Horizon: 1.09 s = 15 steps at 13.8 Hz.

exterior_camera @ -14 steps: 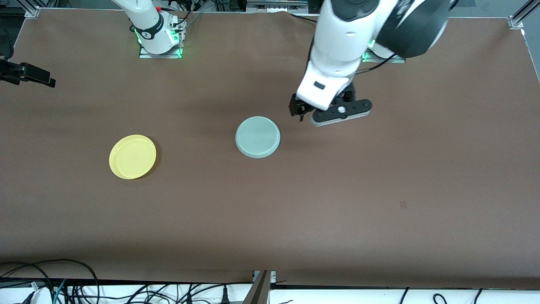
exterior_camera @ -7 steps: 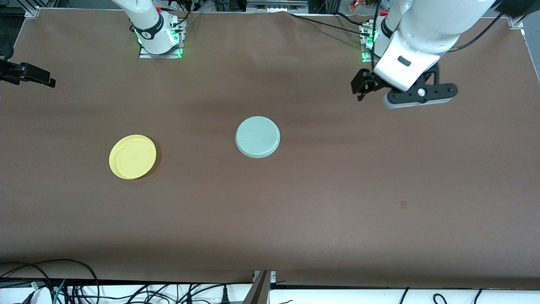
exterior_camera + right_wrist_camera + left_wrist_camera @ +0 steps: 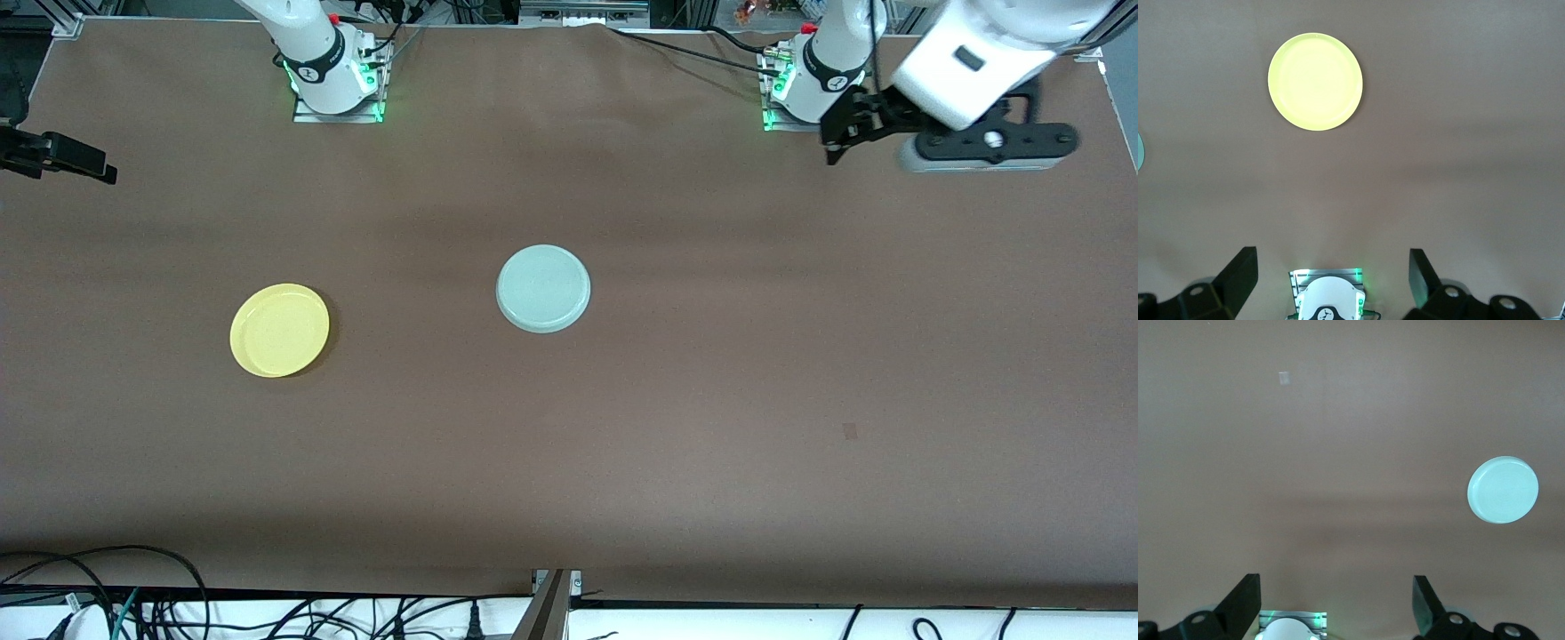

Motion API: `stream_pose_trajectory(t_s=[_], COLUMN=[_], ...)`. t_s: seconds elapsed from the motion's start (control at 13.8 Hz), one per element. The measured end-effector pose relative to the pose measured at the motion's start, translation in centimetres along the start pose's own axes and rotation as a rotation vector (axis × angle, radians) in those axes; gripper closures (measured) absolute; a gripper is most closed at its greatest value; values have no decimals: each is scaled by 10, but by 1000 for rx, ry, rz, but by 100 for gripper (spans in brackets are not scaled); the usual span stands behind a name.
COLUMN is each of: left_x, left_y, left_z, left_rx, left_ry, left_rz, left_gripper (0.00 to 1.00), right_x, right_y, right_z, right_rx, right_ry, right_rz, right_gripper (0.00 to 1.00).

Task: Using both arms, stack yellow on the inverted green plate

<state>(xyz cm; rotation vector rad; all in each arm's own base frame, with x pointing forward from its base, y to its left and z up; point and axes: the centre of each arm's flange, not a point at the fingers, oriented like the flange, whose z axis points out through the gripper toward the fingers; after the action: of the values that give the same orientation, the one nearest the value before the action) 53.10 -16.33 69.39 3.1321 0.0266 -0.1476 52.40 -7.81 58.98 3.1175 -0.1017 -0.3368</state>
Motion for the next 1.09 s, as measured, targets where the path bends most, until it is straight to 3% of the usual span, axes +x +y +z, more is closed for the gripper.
stream_pose_trajectory(t_s=[0.51,1.09], left_x=[-5,11], left_y=[-105,-130], left_z=[8,53], left_rx=[-22,-25], left_ry=[-30,60], left_rz=[34,16], left_gripper=[0,0], right_x=[0,0], right_y=[0,0], right_z=[0,0], right_rx=[0,0], right_ry=[0,0], right_rz=[0,0], right_gripper=[0,0])
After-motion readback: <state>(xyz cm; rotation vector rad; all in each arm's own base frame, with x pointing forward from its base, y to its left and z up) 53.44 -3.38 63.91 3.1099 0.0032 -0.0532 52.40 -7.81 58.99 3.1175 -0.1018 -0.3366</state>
